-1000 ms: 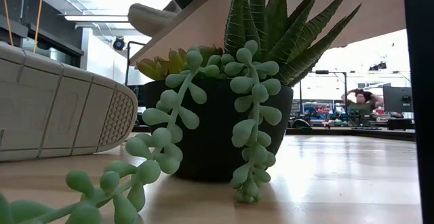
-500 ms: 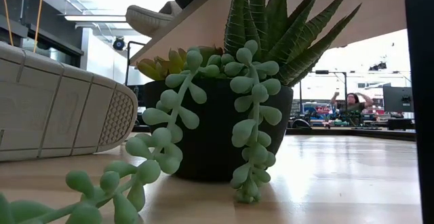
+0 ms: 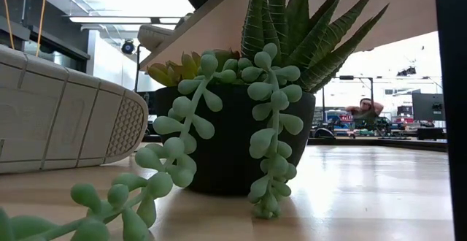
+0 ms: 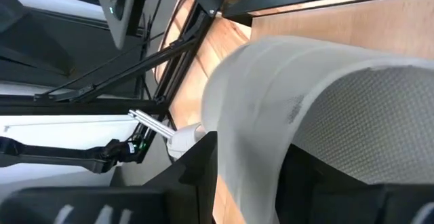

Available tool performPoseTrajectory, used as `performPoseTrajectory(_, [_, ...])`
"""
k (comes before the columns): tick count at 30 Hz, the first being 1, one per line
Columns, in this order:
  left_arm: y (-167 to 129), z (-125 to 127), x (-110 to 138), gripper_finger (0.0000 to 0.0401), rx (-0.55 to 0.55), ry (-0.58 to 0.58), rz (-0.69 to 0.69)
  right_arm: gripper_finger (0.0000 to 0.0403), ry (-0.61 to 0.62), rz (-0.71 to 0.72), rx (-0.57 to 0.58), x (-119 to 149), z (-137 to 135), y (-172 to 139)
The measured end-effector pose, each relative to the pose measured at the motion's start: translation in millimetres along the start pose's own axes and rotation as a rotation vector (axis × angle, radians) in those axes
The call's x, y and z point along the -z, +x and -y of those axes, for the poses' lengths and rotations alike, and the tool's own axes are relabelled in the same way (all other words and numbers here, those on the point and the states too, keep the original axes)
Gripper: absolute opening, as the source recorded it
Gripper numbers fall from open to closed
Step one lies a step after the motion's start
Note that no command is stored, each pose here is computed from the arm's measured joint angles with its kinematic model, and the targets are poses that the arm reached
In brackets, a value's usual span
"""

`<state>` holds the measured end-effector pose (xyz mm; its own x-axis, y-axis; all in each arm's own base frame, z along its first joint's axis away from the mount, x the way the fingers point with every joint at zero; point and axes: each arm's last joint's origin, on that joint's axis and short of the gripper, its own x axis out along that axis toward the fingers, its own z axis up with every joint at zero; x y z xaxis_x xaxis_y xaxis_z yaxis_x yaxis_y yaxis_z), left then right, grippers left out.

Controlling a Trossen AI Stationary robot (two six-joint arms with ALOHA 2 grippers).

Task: Pick and place slides into the shelf
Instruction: Put the right gray slide on the shelf

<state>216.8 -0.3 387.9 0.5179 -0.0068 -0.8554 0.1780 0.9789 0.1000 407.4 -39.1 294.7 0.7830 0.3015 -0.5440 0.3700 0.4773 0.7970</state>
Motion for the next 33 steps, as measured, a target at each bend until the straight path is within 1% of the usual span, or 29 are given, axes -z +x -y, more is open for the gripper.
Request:
performPoseTrajectory(15, [0.0, 0.0, 0.0, 0.0003, 0.000, 0.000, 0.000, 0.0106, 0.008, 0.020, 0.075, 1.5, 5.2, -0.2])
performPoseTrajectory(20, [0.0, 0.0, 0.0, 0.0003, 0.000, 0.000, 0.000, 0.0106, -0.009, 0.032, 0.093, 1.6, 5.8, -0.8])
performPoseTrajectory(24, [0.0, 0.0, 0.0, 0.0003, 0.000, 0.000, 0.000, 0.0106, -0.035, 0.086, 0.108, -0.2, 2.2, -7.6])
performPoseTrajectory(30, [0.1, 0.0, 0.0, 0.0003, 0.000, -0.001, 0.000, 0.0106, -0.056, 0.160, 0.130, -2.8, -3.9, -25.6])
performPoseTrajectory(33, [0.1, 0.0, 0.0, 0.0003, 0.000, 0.000, 0.000, 0.0106, -0.067, 0.156, 0.139, 0.0, -7.4, -35.7])
